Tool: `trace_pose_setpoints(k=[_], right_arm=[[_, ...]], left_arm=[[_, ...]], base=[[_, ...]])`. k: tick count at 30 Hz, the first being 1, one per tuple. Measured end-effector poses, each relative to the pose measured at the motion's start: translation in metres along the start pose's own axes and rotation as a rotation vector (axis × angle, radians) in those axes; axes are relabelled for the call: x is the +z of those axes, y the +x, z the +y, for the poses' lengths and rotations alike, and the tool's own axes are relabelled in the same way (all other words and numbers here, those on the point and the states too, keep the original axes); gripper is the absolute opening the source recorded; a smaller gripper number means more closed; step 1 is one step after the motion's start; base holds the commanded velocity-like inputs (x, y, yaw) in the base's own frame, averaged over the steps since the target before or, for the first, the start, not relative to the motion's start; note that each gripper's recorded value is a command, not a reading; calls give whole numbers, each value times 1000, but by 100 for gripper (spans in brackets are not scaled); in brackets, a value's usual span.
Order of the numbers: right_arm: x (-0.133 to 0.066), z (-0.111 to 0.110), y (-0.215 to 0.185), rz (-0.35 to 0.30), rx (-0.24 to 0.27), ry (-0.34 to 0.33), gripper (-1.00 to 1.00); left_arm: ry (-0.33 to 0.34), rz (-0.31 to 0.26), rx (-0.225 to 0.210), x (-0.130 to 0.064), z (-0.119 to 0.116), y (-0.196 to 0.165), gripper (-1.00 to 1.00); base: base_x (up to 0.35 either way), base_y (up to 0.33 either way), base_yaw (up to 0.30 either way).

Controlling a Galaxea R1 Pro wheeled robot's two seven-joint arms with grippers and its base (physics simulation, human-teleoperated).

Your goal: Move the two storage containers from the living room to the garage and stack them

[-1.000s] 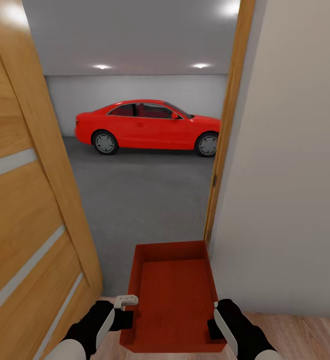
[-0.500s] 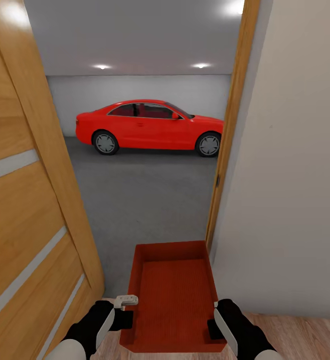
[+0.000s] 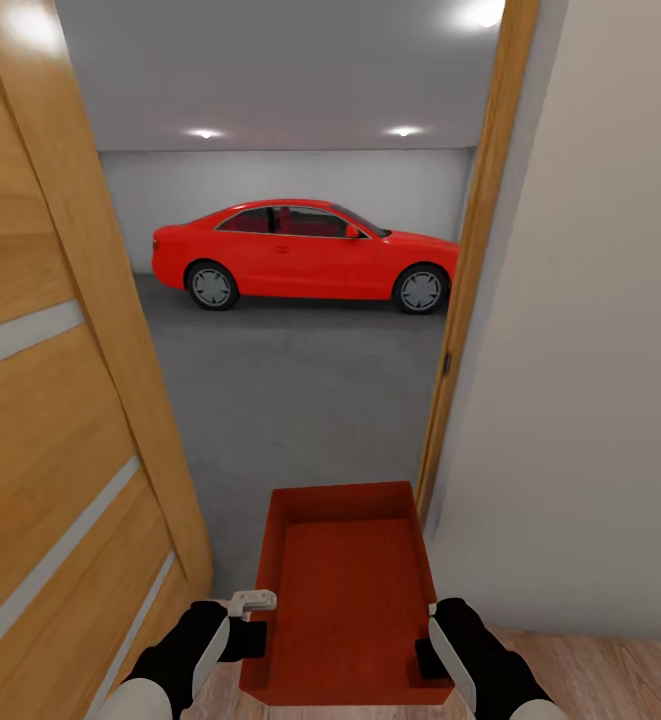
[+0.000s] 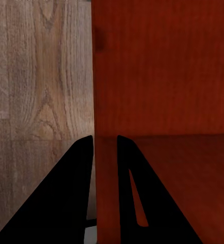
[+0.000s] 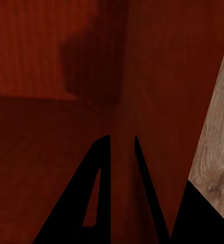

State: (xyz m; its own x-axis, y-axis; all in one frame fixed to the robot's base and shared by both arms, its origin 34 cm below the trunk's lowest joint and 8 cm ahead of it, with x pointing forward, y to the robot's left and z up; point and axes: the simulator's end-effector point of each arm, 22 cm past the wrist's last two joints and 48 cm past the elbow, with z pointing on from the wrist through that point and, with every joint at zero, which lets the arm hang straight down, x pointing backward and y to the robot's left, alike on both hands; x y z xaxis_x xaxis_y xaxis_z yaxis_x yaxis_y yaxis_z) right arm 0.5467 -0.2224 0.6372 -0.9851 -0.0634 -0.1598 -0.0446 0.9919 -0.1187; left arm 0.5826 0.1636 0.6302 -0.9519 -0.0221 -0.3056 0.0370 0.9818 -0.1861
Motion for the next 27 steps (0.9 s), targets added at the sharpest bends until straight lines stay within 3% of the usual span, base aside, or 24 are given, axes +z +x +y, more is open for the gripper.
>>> trace_pose_setpoints(k=[27], right_arm=[[0,0,0,0,0,0,-100]], left_arm=[[0,0,0,0,0,0,-100]], base=[[1,6,0]])
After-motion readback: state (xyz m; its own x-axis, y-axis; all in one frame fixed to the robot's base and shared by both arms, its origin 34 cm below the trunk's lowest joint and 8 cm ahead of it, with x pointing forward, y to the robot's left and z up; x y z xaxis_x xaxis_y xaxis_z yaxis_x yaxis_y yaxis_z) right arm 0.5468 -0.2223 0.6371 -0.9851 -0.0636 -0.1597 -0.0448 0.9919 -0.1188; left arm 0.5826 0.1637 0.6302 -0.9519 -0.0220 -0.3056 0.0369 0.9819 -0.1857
